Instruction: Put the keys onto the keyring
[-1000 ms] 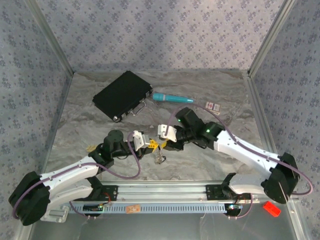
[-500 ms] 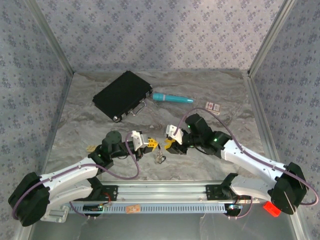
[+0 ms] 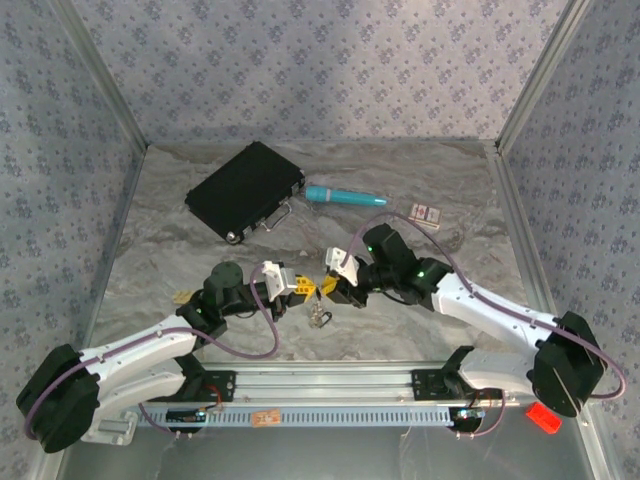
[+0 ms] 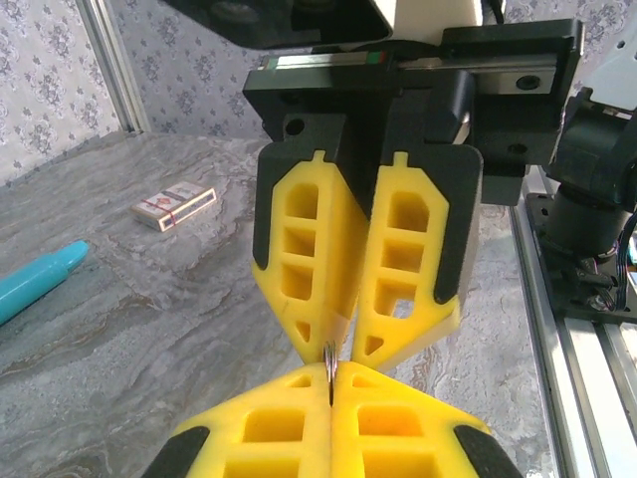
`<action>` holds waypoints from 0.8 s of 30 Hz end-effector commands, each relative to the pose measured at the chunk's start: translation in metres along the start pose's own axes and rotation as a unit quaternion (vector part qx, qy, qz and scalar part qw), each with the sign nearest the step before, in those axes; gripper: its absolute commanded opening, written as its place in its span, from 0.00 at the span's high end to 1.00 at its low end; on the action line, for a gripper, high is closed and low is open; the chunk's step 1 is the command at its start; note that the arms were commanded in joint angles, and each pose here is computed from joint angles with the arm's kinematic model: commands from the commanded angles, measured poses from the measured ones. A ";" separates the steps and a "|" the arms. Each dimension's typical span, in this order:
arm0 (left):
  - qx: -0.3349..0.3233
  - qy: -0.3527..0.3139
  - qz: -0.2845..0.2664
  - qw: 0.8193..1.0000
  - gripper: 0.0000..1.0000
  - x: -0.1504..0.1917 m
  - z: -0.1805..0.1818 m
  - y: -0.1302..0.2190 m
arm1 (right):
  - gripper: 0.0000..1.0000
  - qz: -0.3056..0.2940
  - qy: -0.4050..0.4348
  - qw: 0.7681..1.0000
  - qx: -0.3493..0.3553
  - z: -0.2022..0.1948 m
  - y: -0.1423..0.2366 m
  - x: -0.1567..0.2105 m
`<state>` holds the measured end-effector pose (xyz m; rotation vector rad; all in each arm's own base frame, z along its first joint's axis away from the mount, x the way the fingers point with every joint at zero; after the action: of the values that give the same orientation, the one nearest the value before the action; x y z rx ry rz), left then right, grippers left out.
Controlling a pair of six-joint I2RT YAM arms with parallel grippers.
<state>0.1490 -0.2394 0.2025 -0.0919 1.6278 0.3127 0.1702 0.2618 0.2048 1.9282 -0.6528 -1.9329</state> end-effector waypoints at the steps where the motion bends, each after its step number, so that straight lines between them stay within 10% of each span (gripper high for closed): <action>1: 0.019 -0.018 -0.035 0.999 1.00 -0.015 -0.006 0.002 | 0.87 -0.019 0.008 1.000 -0.009 -0.002 0.000 -0.015; 11: 0.021 -0.022 -0.042 0.999 1.00 -0.019 -0.007 0.002 | 0.94 0.002 0.004 0.999 -0.034 0.001 -0.010 -0.009; 24: 0.017 -0.018 -0.036 0.999 1.00 -0.015 -0.006 0.002 | 0.67 0.003 0.008 0.999 0.030 -0.001 0.015 0.000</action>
<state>0.1479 -0.2401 0.2056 -0.0943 1.6200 0.2917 0.1716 0.2576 0.2220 2.0034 -0.6600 -1.9070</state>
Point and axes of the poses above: each hand's point on the last joint's axis, 136 mm out from that joint toward the fingers, its own y axis back along the fingers, its own z axis along the line the jaws close on, x = y × z, the point moved 5 cm from there along y, back along the fingers, and after that the axes turned 5 degrees about y, right-handed, at the moved point
